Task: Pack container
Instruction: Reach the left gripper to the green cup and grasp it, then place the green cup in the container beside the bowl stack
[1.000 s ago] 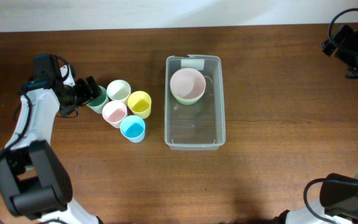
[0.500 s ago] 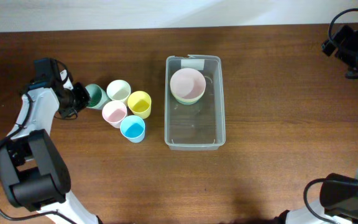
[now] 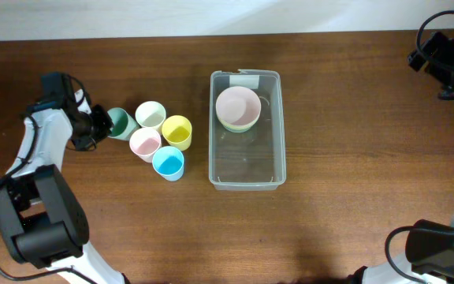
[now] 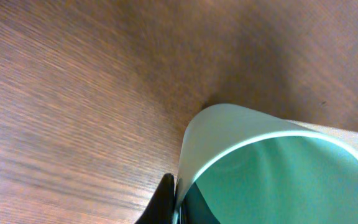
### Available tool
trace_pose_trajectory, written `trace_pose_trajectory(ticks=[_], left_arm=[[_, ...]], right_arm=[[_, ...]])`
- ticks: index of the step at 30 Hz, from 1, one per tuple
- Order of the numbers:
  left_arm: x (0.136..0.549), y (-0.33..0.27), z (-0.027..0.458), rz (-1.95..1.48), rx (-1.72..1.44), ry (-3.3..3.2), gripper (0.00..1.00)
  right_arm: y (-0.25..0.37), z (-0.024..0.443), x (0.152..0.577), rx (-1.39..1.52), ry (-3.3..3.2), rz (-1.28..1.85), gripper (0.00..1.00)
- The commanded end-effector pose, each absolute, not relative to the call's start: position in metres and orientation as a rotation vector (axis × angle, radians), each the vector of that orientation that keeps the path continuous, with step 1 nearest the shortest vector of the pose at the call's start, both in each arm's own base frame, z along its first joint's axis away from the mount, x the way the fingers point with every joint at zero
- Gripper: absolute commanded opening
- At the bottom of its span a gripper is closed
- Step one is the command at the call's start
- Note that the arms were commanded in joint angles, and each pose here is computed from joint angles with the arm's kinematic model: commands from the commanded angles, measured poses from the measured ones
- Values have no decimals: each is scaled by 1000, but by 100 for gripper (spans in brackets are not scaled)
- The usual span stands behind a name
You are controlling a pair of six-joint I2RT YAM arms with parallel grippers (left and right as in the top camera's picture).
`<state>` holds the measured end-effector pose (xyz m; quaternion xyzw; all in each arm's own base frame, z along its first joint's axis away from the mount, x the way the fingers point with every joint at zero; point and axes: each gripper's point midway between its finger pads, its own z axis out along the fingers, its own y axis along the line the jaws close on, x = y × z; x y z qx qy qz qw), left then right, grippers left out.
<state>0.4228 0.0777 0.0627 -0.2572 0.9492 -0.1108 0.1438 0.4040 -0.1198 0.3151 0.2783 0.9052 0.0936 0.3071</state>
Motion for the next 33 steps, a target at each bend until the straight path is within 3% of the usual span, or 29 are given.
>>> trace_pose_trajectory(ticks=[1,8,14,26,33], left_arm=[[440,89,142,-307,-690,2576,1],[428,64,241,-304,-580,2482,0],[404,-30,261,-386,-313,2558,1],[380,-224,219,-352,374,2616,1],[386,-265,141,-104,647,2653,1]], right_arm=[[-120,313,405,748,2395,252,99],[-120,313,405,748,2395,252,99],[-120,313,405,748,2395,252,99],[-120,313,405,748,2395,252,99],[-120,313,405,748,2395,252,99]])
